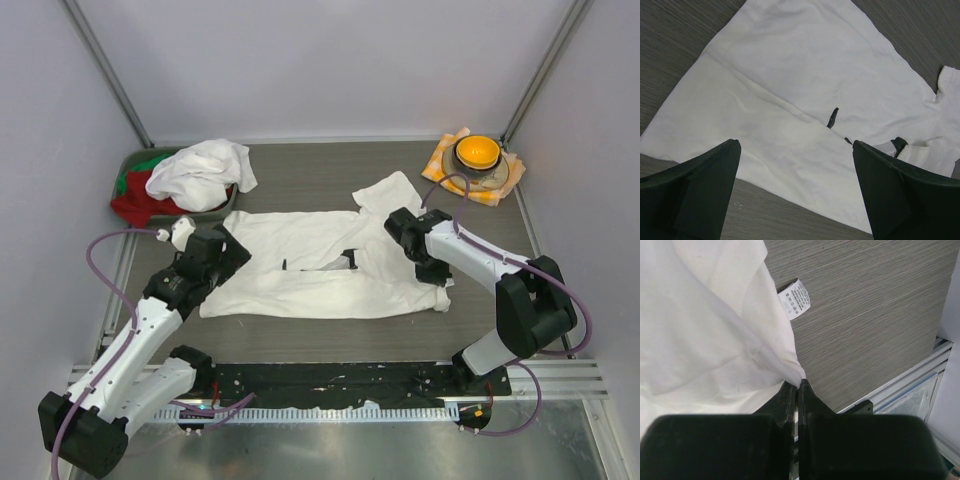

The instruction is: Fold and stack the t-shirts

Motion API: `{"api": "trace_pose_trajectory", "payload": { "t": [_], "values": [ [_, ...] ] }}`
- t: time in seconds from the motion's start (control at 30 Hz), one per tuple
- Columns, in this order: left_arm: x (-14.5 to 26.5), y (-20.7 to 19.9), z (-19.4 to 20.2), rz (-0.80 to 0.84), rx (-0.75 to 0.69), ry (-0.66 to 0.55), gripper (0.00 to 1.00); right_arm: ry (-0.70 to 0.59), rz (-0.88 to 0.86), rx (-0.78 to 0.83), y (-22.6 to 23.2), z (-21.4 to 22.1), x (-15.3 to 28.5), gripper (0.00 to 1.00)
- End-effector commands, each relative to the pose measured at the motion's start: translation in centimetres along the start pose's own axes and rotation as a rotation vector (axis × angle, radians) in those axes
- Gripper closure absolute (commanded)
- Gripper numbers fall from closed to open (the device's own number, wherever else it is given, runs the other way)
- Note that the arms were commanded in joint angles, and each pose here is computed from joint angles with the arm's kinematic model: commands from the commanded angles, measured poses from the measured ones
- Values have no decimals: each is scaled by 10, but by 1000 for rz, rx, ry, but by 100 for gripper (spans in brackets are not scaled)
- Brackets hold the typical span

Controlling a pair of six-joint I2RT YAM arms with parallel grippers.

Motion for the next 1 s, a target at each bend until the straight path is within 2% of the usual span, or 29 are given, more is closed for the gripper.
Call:
{"api": "trace_pose_trajectory", "payload": {
  "t": [0.0, 0.07, 0.1, 0.17, 0.2, 0.23, 0.27, 0.37, 0.43, 0.5, 0.57, 0.73, 0.8, 0.87, 0.97],
  "values": [
    [7, -8, -10, 35, 12, -34, 0, -36, 48, 14, -9, -7, 6, 99],
    [8, -7, -9, 33, 13, -32, 0, -27, 43, 15, -7, -6, 3, 89],
    [8, -7, -9, 34, 12, -34, 0, -27, 39, 17, -6, -5, 2, 77],
    [5, -4, -7, 25, 8, -29, 0, -41, 44, -1, -7, -7, 3, 48],
    [4, -4, -6, 20, 6, -27, 0, -65, 39, -21, -10, -10, 8, 27],
    [1, -2, -4, 9, -2, -18, 0, -80, 41, -40, -12, -11, 11, 17],
    [-2, -2, -2, 8, -11, -9, 0, -96, 40, -53, -15, -13, 15, 13],
    [-11, -4, 7, 2, -43, 47, 0, -151, 1, -121, -22, -20, 31, 11],
    [-15, -6, 11, -3, -70, 79, 0, -209, -102, -173, -19, -26, 45, 10],
    [-22, -7, 17, -14, -95, 126, 0, -270, -220, -206, -9, -36, 53, 2],
    [-30, -12, 19, -28, -112, 147, 0, -329, -316, -210, -3, -44, 63, 1],
    [-43, -47, 4, -11, -169, 136, 0, -545, -469, -279, 16, -93, 86, 0],
    [-53, -57, 3, -27, -192, 153, 0, -580, -497, -292, 24, -111, 84, 0],
    [-56, -75, -4, 8, -184, 140, 0, -566, -544, -289, 32, -122, 82, 0],
    [-74, -93, -15, -21, -192, 113, 0, -567, -544, -349, 34, -151, 66, 0]
  ]
}}
Point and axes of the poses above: each gripper's point midway between its finger pads, its own x axis back along the fingers, its own y axis along the line the jaws close on, z = x × y, the point moved 6 cm from there along x, back along the fingers, and after that the axes turned 6 degrees about x, right-handed, at the moved point
